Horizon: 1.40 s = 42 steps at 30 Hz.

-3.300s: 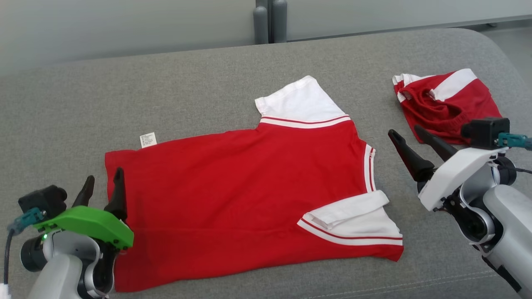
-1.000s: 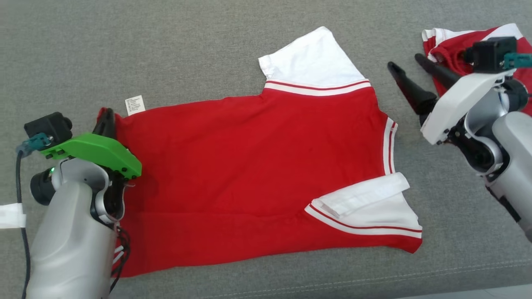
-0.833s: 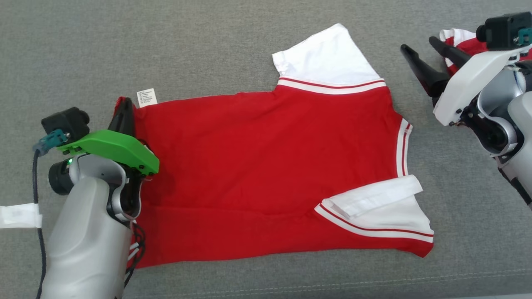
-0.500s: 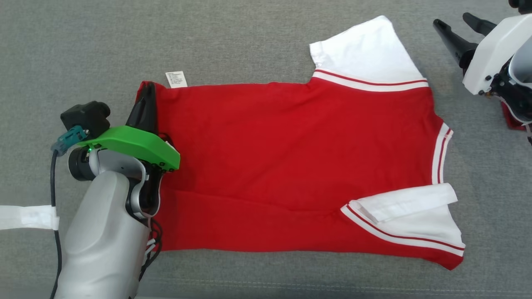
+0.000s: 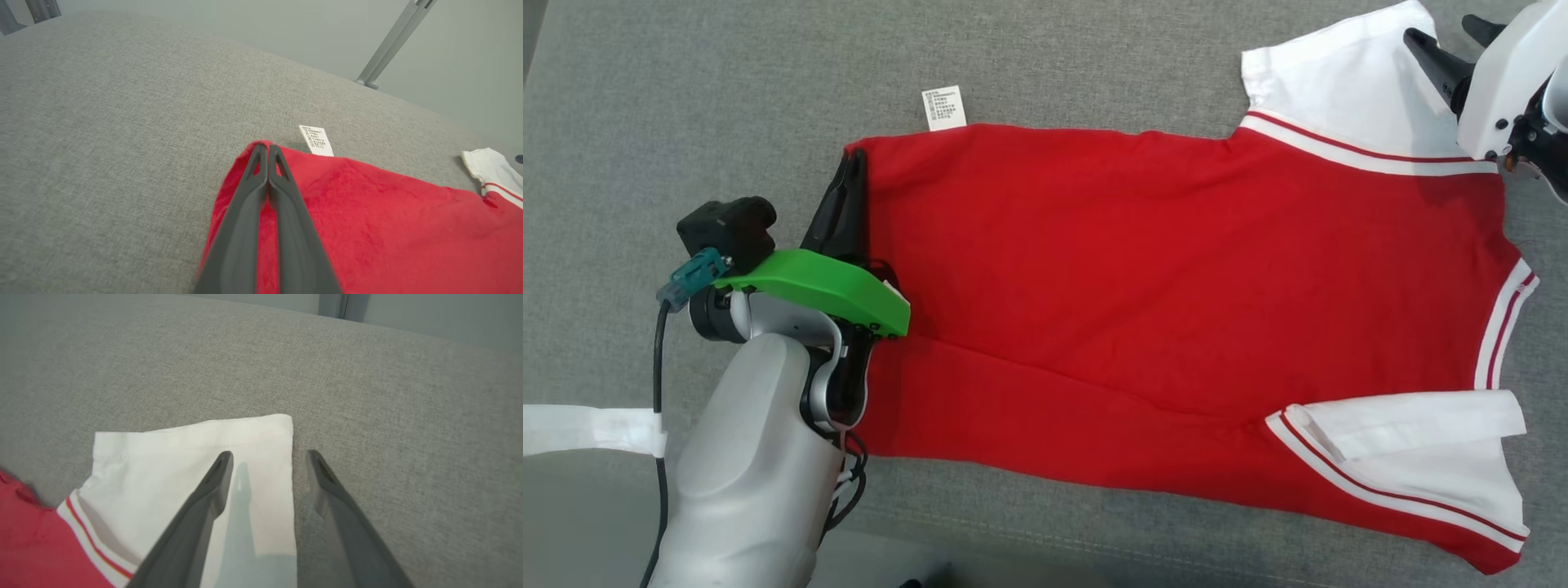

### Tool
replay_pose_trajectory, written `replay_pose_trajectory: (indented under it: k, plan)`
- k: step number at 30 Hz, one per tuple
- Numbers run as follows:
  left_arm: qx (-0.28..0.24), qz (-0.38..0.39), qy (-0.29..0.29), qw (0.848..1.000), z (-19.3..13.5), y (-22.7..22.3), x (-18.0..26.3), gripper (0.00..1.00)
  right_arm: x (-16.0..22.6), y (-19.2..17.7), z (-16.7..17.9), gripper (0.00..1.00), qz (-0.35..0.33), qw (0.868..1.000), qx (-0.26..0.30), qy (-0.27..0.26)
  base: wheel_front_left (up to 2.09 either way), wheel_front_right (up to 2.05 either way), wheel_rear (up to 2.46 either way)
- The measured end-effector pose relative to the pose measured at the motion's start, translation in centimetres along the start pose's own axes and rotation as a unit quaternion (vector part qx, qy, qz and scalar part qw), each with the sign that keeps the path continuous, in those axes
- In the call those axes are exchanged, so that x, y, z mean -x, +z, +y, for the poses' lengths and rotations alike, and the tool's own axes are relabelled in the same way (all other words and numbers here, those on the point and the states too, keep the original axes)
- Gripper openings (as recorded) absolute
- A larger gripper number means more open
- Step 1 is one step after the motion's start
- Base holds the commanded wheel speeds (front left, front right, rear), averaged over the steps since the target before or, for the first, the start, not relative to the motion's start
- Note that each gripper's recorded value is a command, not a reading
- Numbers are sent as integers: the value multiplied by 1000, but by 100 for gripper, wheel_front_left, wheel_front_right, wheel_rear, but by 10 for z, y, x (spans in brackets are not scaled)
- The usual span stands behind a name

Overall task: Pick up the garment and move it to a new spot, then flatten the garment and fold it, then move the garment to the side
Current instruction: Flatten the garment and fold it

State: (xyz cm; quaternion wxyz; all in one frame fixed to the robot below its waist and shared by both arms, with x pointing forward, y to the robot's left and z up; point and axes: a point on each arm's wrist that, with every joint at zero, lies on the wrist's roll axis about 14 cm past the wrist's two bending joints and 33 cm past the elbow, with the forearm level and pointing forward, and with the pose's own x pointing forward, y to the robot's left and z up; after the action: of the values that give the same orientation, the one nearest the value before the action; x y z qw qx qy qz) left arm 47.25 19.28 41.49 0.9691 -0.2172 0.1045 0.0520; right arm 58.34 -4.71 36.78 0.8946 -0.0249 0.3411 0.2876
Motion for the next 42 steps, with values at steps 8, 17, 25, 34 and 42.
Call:
replay_pose_trajectory:
  k: [8, 17, 25, 34, 42]
  plan:
    - [-3, 4, 2, 1000, 2, -4, 1, 0, -13, -10, 1, 86, 19, 1000, -4, 6, 0, 0, 0]
    - [-3, 8, -1, 1000, 1, -8, 2, 0, -22, -9, -3, 43, 31, 1000, 4, 1, 0, 0, 0]
    - [-3, 9, 0, 1000, 2, -10, 3, 0, -30, -9, 12, 0, 37, 999, 12, 22, 0, 0, 0]
    - [6, 3, 15, 1000, 6, -7, 2, 0, -22, 3, 23, 0, -1, 999, 28, 36, 0, 0, 0]
    - [35, -14, 34, 999, 18, 7, 1, 0, 2, 27, 41, 0, -77, 995, 40, 52, 0, 0, 0]
